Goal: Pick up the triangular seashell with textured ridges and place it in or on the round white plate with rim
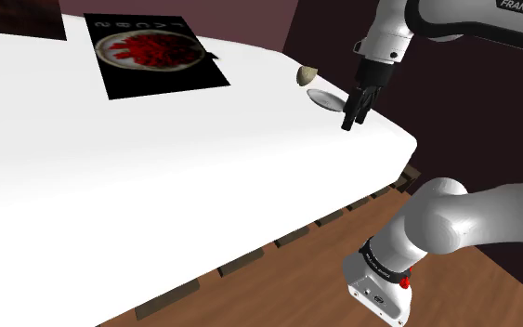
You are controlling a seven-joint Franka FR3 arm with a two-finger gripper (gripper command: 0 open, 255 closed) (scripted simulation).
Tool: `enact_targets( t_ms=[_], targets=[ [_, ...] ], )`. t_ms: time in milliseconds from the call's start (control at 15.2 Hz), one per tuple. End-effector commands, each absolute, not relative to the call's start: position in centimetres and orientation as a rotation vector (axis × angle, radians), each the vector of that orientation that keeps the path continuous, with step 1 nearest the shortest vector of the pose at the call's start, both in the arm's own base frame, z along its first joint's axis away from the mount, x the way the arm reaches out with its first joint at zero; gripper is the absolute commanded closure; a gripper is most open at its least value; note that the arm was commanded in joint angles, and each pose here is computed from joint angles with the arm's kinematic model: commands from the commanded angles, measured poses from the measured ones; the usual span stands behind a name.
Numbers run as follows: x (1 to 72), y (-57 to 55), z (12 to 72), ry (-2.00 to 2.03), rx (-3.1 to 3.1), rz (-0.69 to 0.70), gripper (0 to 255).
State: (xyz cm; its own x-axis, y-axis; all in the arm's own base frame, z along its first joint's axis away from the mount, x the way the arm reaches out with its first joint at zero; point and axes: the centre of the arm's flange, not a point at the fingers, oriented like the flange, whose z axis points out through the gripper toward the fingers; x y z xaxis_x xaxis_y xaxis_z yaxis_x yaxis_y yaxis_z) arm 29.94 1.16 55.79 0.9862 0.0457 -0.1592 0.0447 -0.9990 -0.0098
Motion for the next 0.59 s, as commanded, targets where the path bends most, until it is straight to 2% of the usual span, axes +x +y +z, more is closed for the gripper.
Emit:
enact_targets(
  t_ms=[0,528],
  targets=[
    [29.9,1.2,55.8,-0.071,-3.125,0.251,0],
    [36.1,-5.1,54.8,-0.274,-3.209,0.17,0]
  ],
)
